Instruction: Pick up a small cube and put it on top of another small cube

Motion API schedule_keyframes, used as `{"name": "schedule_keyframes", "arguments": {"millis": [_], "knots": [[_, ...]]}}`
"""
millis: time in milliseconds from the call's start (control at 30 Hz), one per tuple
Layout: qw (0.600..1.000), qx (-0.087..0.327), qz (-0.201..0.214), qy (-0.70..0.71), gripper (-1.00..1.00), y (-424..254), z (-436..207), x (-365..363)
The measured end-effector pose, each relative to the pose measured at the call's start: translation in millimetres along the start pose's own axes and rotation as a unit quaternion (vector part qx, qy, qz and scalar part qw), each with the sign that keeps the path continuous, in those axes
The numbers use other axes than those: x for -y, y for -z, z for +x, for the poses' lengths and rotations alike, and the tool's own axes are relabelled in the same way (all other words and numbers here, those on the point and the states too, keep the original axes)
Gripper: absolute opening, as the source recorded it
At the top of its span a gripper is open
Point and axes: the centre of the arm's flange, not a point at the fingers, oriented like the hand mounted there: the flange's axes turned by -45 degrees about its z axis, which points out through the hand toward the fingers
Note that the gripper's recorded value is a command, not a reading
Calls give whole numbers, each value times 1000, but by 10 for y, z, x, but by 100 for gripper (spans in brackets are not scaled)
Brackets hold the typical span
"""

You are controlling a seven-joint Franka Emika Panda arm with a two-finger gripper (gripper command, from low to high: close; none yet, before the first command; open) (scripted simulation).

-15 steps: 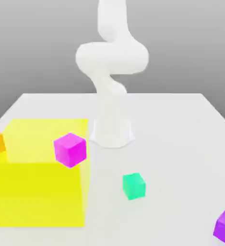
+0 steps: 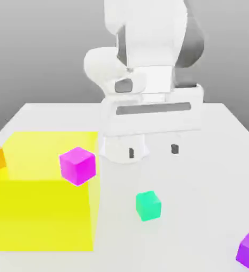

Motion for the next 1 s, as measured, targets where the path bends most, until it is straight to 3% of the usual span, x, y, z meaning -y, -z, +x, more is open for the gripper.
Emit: {"name": "schedule_keyframes", "arguments": {"millis": [133,333,367,600,867,1000], "knots": [[997,71,8,33,0,-856,-559,190],[996,80,9,36,0,-1382,-727,208],[996,80,8,36,-100,-1422,-740,209],[996,80,8,36,-100,-1414,-738,211],[996,80,9,36,-100,-861,-642,205],[995,75,3,61,-100,-683,-290,170]]}}
